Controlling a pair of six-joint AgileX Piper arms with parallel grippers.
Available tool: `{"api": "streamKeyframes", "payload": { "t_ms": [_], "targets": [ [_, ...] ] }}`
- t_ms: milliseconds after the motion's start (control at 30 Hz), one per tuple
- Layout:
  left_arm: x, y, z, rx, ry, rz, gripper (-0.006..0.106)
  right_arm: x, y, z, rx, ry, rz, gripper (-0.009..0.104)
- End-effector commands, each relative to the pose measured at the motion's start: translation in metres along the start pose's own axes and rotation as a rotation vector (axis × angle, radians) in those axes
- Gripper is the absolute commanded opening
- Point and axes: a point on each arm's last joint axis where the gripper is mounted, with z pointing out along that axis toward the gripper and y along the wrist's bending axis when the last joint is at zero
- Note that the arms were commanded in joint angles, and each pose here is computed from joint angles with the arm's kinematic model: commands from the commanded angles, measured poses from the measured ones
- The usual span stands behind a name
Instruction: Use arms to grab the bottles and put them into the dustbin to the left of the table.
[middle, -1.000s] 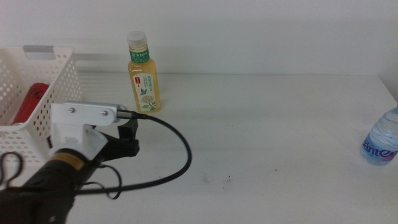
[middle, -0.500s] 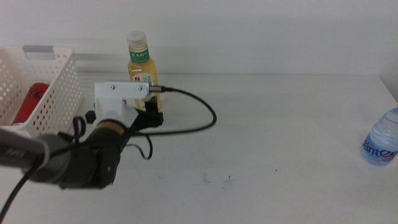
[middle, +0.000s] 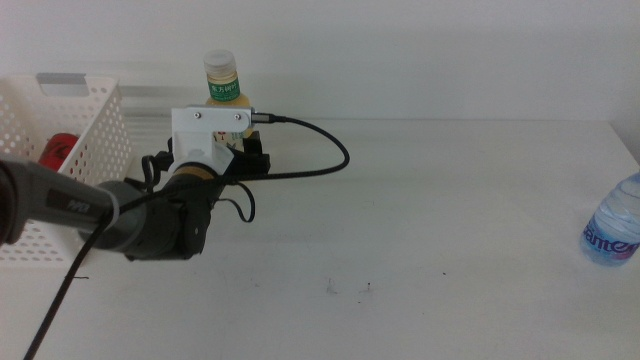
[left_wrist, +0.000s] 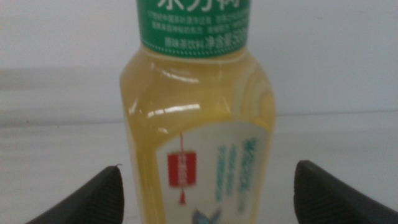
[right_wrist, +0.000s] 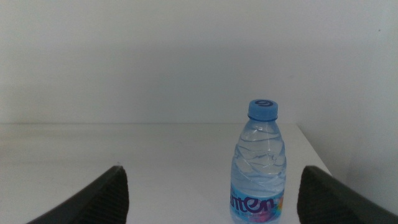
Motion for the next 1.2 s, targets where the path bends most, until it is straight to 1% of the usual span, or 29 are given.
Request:
{"api": "streamKeyframes", "payload": {
  "t_ms": [0,133,533,733,833,933,1033,1067,1133,1167],
  "targets": [
    [-0.004,0.003,0.008,-0.008,-0.009,0.008,0.094,0.0,-0.001,0.0,0.01,-0.007,-0.013,0.084],
    [-0.002,0.006,0.023,-0.017,0.02,0.018,0.094,0.0,-0.001,0.0,0.01,-0.007,-0.013,0.084],
    [0.0,0.019,0.063,-0.057,-0.028,0.005,0.094,0.0,-0.001,0.0,0.01,-0.007,-0.013,0.084],
    [0.006,0.018,0.074,-0.056,-0.031,0.002,0.092,0.0,-0.001,0.0,0.01,-0.007,-0.013,0.084],
    [0.003,0.017,0.074,-0.05,-0.037,0.016,0.082,0.0,-0.001,0.0,0.01,-0.007,-0.013,0.084],
    [-0.005,0.015,0.07,-0.031,-0.024,0.03,0.061,0.0,-0.001,0.0,0.01,-0.007,-0.013,0.084],
    [-0.022,0.011,0.057,-0.01,-0.011,0.086,0.04,0.0,-0.001,0.0,0.01,-0.007,-0.013,0.084],
    [-0.031,0.01,0.05,-0.01,-0.028,0.085,0.034,0.0,-0.001,0.0,0.01,-0.007,-0.013,0.084],
    [-0.043,0.009,0.031,-0.012,-0.072,0.046,0.023,0.0,-0.001,0.0,0.01,-0.007,-0.013,0.084],
    [-0.045,0.01,0.021,-0.015,-0.091,0.029,0.02,0.0,-0.001,0.0,0.01,-0.007,-0.013,0.084]
  ]
}}
